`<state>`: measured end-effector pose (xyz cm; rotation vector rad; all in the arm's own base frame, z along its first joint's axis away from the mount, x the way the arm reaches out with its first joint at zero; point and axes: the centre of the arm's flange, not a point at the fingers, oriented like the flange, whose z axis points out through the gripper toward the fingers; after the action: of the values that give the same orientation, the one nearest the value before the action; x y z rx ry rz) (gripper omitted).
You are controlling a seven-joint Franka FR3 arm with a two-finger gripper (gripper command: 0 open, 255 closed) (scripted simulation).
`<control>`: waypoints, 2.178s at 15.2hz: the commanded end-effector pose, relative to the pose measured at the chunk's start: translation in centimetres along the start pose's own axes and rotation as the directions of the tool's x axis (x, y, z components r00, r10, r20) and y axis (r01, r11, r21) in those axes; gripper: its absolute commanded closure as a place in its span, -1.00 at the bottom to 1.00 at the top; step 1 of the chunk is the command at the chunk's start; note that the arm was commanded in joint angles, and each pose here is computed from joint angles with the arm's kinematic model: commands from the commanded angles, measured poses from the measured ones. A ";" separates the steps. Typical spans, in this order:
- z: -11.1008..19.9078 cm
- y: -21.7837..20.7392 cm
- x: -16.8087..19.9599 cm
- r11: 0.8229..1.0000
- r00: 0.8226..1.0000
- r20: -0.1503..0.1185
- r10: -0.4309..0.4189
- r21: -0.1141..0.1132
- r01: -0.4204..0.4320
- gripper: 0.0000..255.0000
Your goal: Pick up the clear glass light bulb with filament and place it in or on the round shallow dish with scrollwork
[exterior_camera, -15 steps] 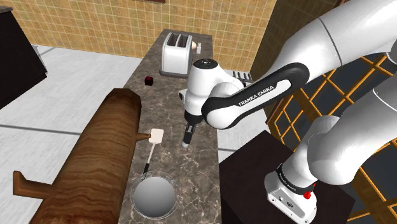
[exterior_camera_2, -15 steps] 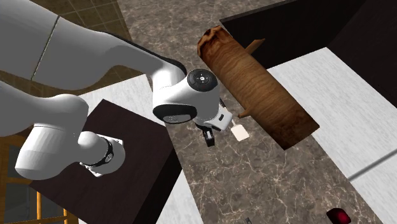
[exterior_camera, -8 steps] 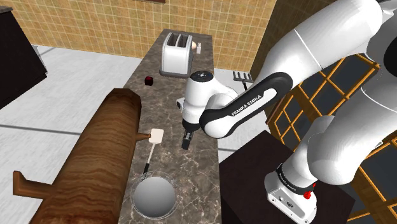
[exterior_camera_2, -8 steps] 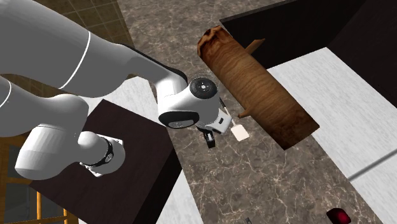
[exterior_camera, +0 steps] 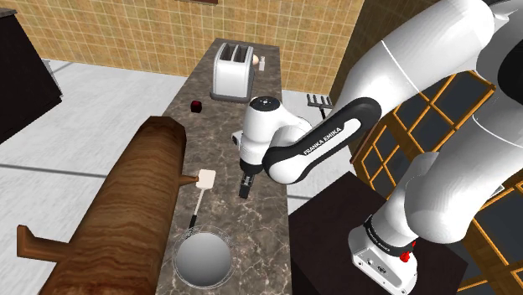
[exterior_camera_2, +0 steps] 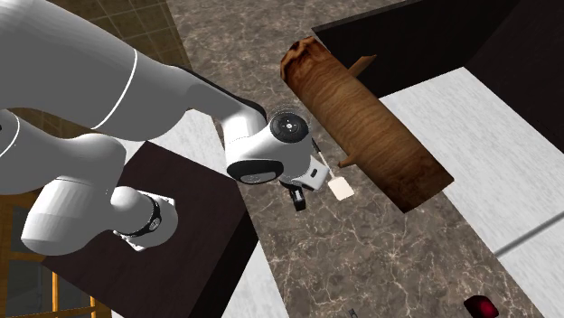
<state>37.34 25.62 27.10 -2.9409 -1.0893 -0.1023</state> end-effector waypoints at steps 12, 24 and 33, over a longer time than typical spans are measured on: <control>-1.1 0.0 0.1 1.000 1.000 0.000 0.000 0.000 0.000 1.00; -7.4 0.1 0.5 1.000 1.000 0.000 0.000 0.000 0.000 1.00; -12.0 0.2 0.7 1.000 1.000 0.000 0.000 0.000 0.000 1.00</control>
<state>37.34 25.70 38.65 -2.9408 -1.0892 -0.1032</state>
